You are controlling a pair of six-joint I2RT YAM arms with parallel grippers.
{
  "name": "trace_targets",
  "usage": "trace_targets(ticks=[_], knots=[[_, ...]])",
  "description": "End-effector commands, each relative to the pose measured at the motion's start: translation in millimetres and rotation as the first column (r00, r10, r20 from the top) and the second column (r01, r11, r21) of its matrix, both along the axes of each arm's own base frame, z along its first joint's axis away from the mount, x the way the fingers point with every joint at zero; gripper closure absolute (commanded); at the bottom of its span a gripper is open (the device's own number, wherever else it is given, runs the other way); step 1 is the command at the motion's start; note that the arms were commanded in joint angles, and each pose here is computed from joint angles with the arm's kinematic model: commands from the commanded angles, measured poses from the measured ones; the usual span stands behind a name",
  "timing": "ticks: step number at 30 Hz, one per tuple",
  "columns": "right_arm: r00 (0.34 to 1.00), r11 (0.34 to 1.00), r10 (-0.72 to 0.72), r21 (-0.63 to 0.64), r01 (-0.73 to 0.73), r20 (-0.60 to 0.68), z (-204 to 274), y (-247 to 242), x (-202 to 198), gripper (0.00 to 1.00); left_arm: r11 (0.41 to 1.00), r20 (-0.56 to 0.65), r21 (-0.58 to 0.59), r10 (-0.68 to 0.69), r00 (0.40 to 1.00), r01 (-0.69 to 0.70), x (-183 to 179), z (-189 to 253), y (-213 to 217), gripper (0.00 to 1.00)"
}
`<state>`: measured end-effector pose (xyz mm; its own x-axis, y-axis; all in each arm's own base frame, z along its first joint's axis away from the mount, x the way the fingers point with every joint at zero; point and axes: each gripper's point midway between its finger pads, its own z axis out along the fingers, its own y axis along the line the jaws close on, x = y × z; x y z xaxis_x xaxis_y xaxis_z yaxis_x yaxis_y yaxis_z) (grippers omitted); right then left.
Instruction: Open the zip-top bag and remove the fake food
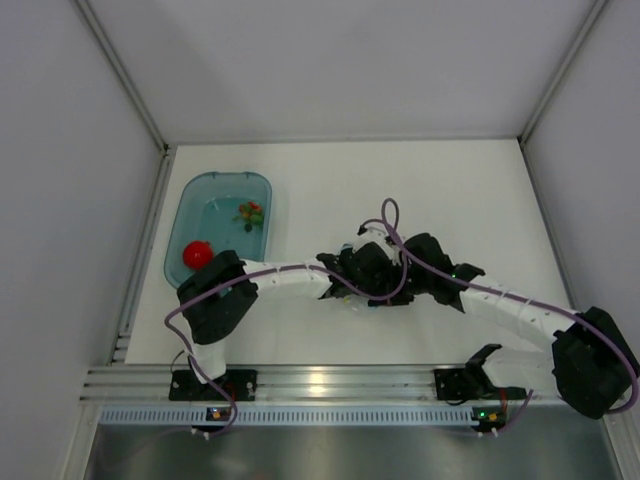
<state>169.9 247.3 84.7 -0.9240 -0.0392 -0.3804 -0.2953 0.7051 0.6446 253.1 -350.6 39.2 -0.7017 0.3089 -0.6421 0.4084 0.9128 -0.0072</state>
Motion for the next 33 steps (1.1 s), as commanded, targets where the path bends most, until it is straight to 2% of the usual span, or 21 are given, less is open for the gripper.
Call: trace_targets(ticks=[1,4,12,13,15,19,24,26,30,33], knots=[[0.988,0.998,-0.057,0.026,0.054,0.142,38.6,5.5,28.8,1.0,0.975,0.07,-0.211,-0.05,0.996,0.064,5.3,33.7,-41.3,0.94],[0.974,0.991,-0.119,-0.028,0.127,0.195,47.8,-4.7,43.5,1.0,0.967,0.075,-0.235,-0.08,0.994,0.095,-0.6,39.1,-40.1,1.0],[0.916,0.956,-0.199,-0.136,0.26,0.348,82.5,-27.0,81.2,1.0,0.913,0.118,-0.34,-0.198,0.973,0.227,-22.2,55.4,-44.6,1.0],[0.924,0.949,-0.189,-0.181,0.259,0.333,76.8,-31.5,79.9,1.0,0.911,0.116,-0.341,-0.205,0.972,0.233,-23.6,55.1,-43.9,1.0],[0.904,0.925,-0.198,-0.234,0.3,0.378,86.0,-41.2,91.3,1.0,0.91,0.114,-0.333,-0.22,0.969,0.246,-26.7,52.2,-41.5,1.0],[0.907,0.884,-0.173,-0.345,0.315,0.385,87.9,-55.1,97.3,1.0,0.909,0.115,-0.324,-0.237,0.965,0.262,-31.7,49.8,-38.1,1.0],[0.876,0.825,-0.176,-0.418,0.38,0.45,104.2,-71.1,113.8,1.0,0.895,0.12,-0.342,-0.262,0.958,0.288,-39.1,49.9,-35.5,1.0],[0.876,0.812,-0.168,-0.44,0.383,0.452,104.4,-71.1,119.4,1.0,0.878,0.131,-0.365,-0.282,0.95,0.311,-43.6,54.0,-37.2,1.0],[0.897,0.828,-0.122,-0.455,0.328,0.424,97.2,-59.1,122.9,1.0,0.829,0.183,-0.408,-0.336,0.924,0.382,-53.6,71.5,-41.8,1.0],[0.909,0.805,-0.099,-0.503,0.313,0.406,87.2,-58.6,126.3,1.0,0.806,0.222,-0.41,-0.365,0.904,0.426,-57.8,80.2,-43.2,1.0]])
